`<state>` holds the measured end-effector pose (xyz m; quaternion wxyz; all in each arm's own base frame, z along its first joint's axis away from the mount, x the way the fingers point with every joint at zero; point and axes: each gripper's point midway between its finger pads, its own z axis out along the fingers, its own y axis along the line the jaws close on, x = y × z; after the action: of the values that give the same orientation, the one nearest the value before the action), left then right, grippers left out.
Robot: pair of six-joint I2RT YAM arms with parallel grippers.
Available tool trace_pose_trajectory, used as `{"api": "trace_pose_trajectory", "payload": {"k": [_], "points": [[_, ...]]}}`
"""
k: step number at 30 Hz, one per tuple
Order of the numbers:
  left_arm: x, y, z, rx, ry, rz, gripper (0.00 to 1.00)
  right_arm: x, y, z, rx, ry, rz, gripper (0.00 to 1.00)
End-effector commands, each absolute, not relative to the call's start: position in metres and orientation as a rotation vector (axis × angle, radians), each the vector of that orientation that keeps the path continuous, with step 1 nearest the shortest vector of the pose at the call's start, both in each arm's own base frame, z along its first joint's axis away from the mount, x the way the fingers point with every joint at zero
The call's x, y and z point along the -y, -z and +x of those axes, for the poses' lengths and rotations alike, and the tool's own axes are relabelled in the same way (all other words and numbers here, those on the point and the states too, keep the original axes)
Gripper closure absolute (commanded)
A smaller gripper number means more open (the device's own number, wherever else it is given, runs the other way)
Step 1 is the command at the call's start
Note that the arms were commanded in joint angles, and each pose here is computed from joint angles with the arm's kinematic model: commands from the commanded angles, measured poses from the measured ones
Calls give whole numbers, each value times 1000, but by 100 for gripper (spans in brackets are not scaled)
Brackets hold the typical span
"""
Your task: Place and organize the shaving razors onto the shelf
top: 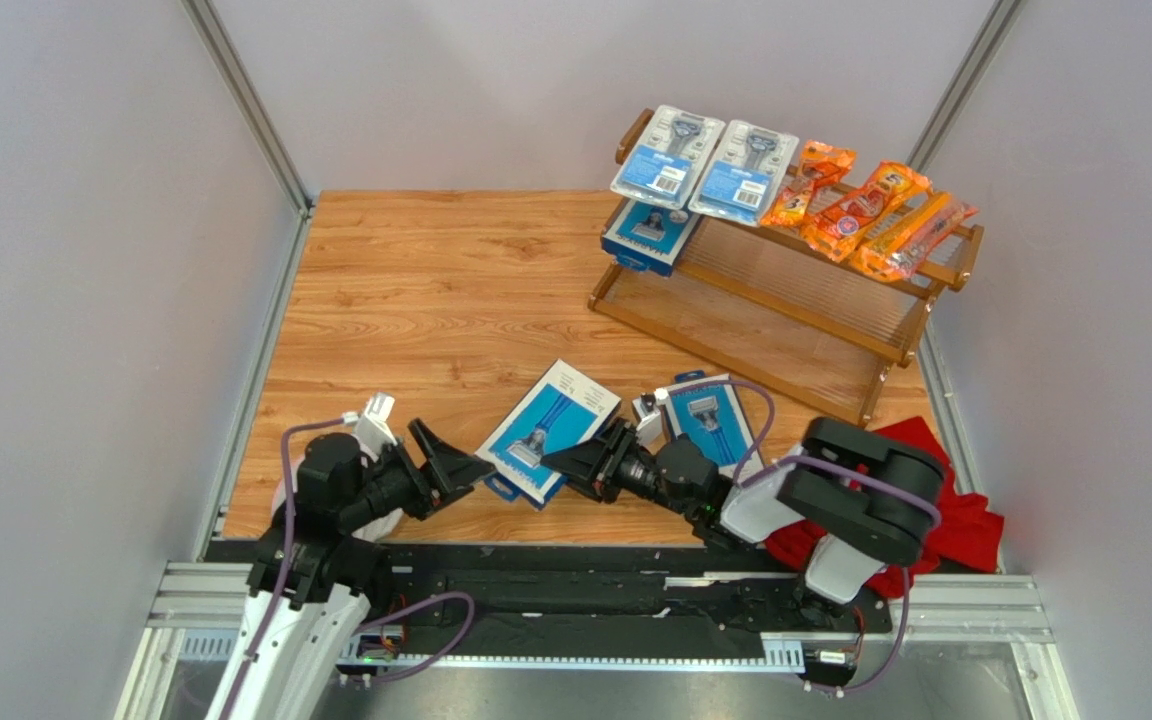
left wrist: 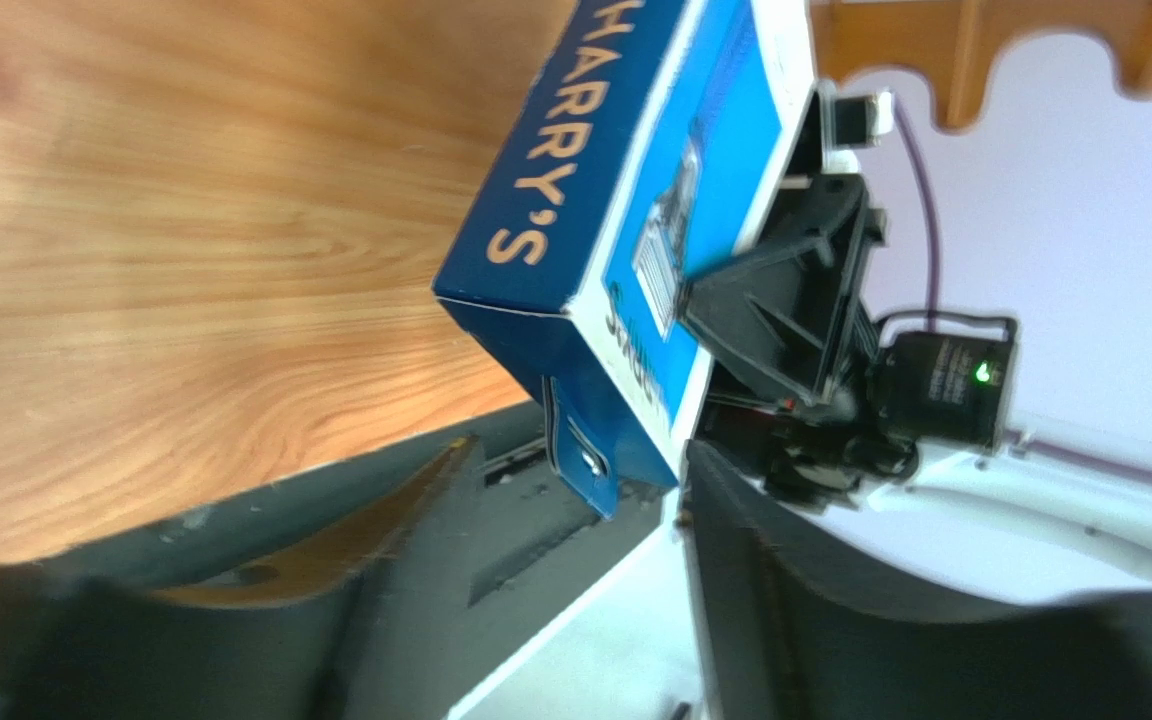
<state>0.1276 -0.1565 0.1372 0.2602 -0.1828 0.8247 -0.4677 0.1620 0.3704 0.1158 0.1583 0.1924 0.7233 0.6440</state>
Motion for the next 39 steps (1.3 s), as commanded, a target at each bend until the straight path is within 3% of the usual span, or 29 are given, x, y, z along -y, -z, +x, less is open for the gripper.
{"api": "trace_pose_trajectory", "payload": {"k": [1,8,13,23,39], "points": [[150,-175,124,-2185,1182,-315,11,-363,-146,164,-2030,-1771,381,87],[155,-195,138,-2164,1160,-195,9,-341,-159,159,-2271,-1371,24,90],[169,-205,151,-2168,1199,-38,9,-324,-200,142,-2269,-1462,-172,91],[197,-241,150,-2005,1416,272,9,-304,-210,90,-2341,-1530,-583,93],[214,-238,141,-1950,1632,335,13,-323,-250,46,-2155,-1781,-897,94]]}}
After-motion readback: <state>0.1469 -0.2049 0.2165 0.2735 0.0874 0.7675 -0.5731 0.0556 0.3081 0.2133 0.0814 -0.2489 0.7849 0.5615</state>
